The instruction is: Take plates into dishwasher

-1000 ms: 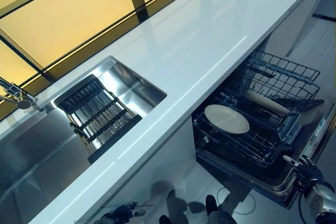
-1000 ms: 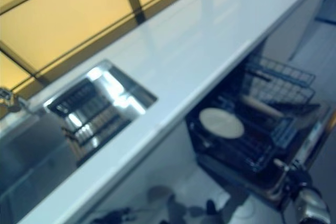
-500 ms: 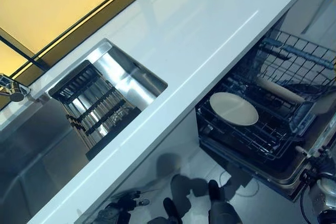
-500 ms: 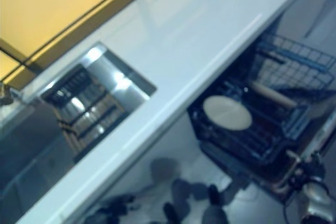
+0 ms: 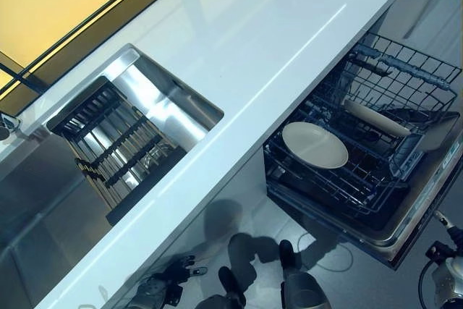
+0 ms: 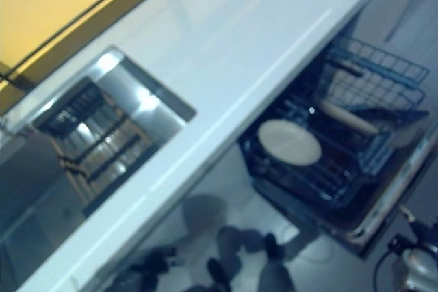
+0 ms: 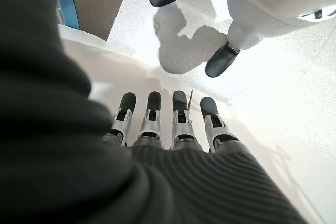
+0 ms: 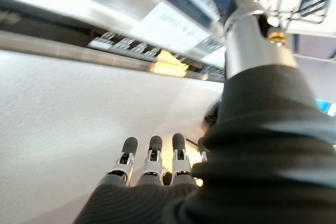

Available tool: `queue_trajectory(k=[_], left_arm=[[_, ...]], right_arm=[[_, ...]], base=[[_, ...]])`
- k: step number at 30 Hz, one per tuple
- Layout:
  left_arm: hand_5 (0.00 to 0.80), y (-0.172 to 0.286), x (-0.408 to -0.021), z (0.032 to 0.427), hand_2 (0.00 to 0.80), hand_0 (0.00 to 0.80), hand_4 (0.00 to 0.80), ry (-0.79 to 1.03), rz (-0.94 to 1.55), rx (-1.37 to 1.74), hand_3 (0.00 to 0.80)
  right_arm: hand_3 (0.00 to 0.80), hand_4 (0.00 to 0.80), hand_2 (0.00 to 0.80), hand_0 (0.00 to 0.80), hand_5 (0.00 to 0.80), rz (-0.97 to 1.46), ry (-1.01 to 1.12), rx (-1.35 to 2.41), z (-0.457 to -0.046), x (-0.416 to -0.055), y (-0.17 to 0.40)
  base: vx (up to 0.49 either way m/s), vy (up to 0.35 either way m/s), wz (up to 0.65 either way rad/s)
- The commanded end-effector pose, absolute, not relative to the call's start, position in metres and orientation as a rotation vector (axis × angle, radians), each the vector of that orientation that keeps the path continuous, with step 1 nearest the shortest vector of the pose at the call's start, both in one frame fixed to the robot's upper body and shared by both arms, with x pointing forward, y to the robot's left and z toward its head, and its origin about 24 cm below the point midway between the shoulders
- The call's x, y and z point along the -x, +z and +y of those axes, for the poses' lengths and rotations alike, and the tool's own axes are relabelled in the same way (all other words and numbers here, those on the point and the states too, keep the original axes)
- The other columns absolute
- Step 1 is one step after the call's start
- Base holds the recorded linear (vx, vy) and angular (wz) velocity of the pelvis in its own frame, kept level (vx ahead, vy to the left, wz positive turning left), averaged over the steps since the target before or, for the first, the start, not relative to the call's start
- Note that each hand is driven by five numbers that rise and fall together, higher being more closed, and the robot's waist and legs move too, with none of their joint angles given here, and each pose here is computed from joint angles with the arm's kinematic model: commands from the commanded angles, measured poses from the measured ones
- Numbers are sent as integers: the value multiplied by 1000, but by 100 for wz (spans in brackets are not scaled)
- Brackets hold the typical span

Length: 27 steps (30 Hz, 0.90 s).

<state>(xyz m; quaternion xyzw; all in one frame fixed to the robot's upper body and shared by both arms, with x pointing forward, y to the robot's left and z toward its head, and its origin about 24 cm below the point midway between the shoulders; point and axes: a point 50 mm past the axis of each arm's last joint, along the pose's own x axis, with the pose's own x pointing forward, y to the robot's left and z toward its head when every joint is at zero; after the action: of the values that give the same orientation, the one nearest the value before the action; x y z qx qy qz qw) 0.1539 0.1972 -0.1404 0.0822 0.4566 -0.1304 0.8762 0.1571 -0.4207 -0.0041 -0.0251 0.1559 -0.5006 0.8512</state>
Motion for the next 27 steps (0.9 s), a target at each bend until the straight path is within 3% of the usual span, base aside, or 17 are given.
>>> queue_trajectory(k=[1, 6, 15, 27], left_arm=[[0, -127, -176, 229, 0, 0, 0, -144, 898, -196, 0], [0, -127, -175, 230, 0, 0, 0, -151, 902, -204, 0], [0, -112, -202, 234, 0, 0, 0, -177, 837, -242, 0], [0, -100, -218, 232, 0, 0, 0, -212, 778, -260, 0]], right_arm=[[0, 0, 0, 0, 0, 322, -1127, 13, -420, -159, -7], [0, 0, 0, 0, 0, 424, -1048, -7, -416, -155, -21], [0, 0, 0, 0, 0, 536, -698, -117, -391, -177, -42], [0, 0, 0, 0, 0, 356, -350, -167, -357, -238, -17]], base=[[0, 0, 0], [0, 0, 0], [-30, -48, -1], [-29, -34, -2]])
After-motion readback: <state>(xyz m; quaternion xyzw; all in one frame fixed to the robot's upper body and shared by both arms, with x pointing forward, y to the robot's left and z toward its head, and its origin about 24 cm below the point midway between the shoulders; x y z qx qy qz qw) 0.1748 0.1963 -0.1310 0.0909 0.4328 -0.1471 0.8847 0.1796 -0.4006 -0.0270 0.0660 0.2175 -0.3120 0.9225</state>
